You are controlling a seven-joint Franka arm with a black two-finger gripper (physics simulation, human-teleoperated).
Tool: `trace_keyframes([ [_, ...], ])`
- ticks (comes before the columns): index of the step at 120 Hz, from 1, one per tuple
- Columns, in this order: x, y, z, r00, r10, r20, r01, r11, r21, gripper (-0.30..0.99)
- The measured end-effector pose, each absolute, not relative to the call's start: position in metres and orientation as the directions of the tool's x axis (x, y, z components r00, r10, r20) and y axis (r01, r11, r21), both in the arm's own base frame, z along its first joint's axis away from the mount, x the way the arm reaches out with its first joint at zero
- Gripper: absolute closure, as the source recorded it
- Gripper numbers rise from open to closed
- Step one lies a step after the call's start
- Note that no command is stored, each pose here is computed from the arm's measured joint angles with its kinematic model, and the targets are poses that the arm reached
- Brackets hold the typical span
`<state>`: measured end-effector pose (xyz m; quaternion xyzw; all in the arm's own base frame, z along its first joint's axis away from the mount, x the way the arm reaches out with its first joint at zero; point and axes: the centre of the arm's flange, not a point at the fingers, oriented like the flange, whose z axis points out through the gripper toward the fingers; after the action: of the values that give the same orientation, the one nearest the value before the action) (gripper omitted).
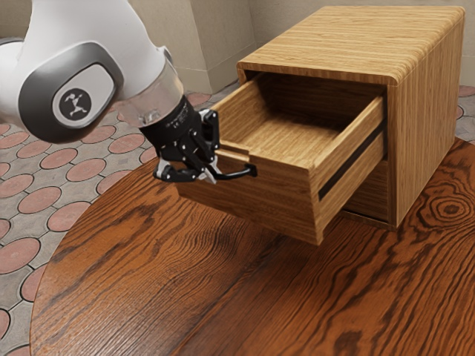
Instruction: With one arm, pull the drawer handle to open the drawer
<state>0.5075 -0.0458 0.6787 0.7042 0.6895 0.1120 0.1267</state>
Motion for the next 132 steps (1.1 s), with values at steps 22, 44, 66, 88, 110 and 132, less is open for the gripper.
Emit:
trace_keyframes([
  [22,0.503,-0.045,0.678,0.025,0.999,-0.020,0.943,-0.017,0.331,0.75],
  [44,0.502,-0.045,0.678,0.026,0.999,-0.021,0.943,-0.017,0.333,0.67],
  [66,0.499,-0.035,0.684,0.007,1.000,-0.021,0.938,0.001,0.347,0.56],
  [88,0.485,-0.030,0.704,0.002,1.000,-0.024,0.923,0.008,0.384,0.50],
  [110,0.487,-0.039,0.755,0.018,1.000,-0.020,0.906,-0.008,0.423,0.32],
  [132,0.541,-0.055,0.749,0.033,0.999,-0.009,0.938,-0.028,0.345,0.13],
])
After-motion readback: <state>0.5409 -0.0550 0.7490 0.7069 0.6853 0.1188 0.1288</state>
